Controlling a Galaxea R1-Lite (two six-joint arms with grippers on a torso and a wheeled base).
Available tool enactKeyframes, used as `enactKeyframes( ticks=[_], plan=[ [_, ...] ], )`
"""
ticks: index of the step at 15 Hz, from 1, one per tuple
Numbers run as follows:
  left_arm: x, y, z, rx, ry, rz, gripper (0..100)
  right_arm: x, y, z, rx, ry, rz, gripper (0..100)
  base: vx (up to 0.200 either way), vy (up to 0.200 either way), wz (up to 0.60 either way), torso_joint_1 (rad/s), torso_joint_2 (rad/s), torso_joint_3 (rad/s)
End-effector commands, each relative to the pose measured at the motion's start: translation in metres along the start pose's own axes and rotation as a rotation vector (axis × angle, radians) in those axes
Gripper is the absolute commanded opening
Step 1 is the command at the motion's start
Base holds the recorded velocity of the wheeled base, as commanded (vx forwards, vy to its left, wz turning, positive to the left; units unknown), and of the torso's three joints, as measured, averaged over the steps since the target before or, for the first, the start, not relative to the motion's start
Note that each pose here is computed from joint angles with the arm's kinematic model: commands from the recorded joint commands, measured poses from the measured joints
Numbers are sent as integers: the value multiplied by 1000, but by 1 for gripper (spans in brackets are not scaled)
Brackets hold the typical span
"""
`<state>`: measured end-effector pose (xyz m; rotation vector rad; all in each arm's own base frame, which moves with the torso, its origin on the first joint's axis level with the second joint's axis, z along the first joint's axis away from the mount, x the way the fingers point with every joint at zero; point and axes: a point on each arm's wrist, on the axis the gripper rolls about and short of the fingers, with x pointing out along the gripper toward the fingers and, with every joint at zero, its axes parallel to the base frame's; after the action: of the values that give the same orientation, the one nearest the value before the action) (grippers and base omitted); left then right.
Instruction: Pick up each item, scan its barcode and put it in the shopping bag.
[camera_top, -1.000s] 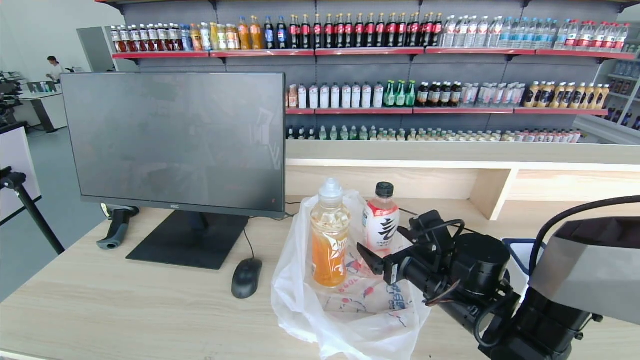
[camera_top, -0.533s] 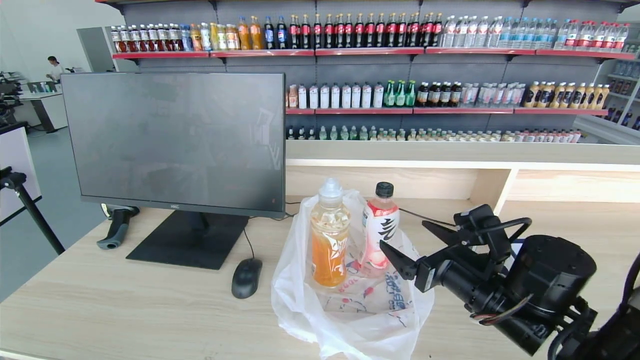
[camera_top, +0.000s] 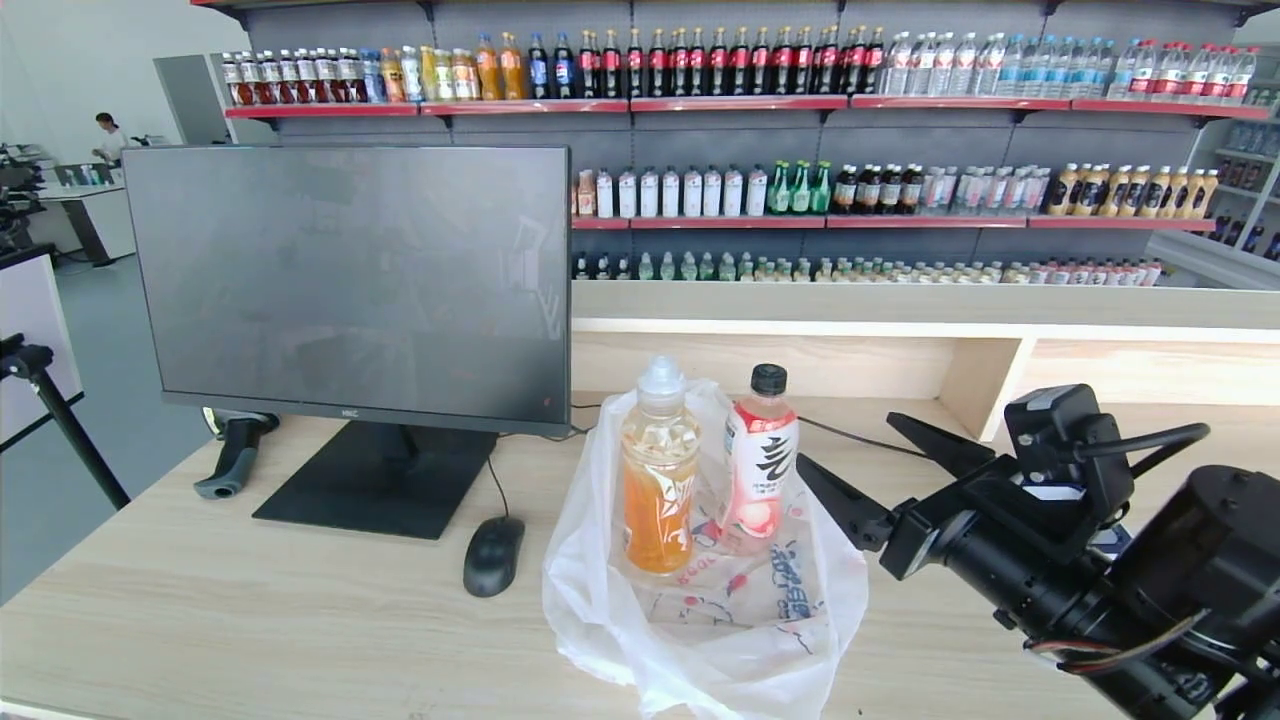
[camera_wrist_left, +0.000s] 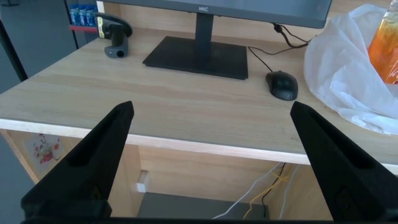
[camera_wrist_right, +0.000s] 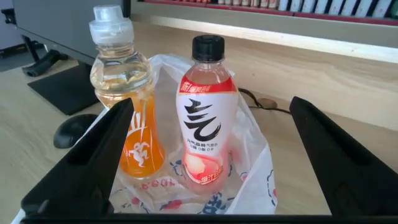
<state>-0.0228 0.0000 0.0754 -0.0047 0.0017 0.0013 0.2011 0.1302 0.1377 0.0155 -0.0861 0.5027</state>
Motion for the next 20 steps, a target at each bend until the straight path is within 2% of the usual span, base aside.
enactKeyframes(
  ticks=[1,5,7,18,20],
  plan=[
    [0,0,0,-3,1,2,100,0,1,4,1,-18,4,100,-200,0,0,2,2,-7],
    [0,0,0,-1,1,2,100,2,1,1,1,-9,6,100,-200,0,0,-1,7,5],
    [0,0,0,-1,0,2,100,3,1,3,1,-18,2,100,0,0,0,0,0,0],
    [0,0,0,3,-2,0,100,3,2,5,1,-27,5,100,0,0,-600,5,3,2],
    [0,0,0,2,0,2,100,0,2,6,-10,-27,10,100,0,-100,0,1,4,4]
  ],
)
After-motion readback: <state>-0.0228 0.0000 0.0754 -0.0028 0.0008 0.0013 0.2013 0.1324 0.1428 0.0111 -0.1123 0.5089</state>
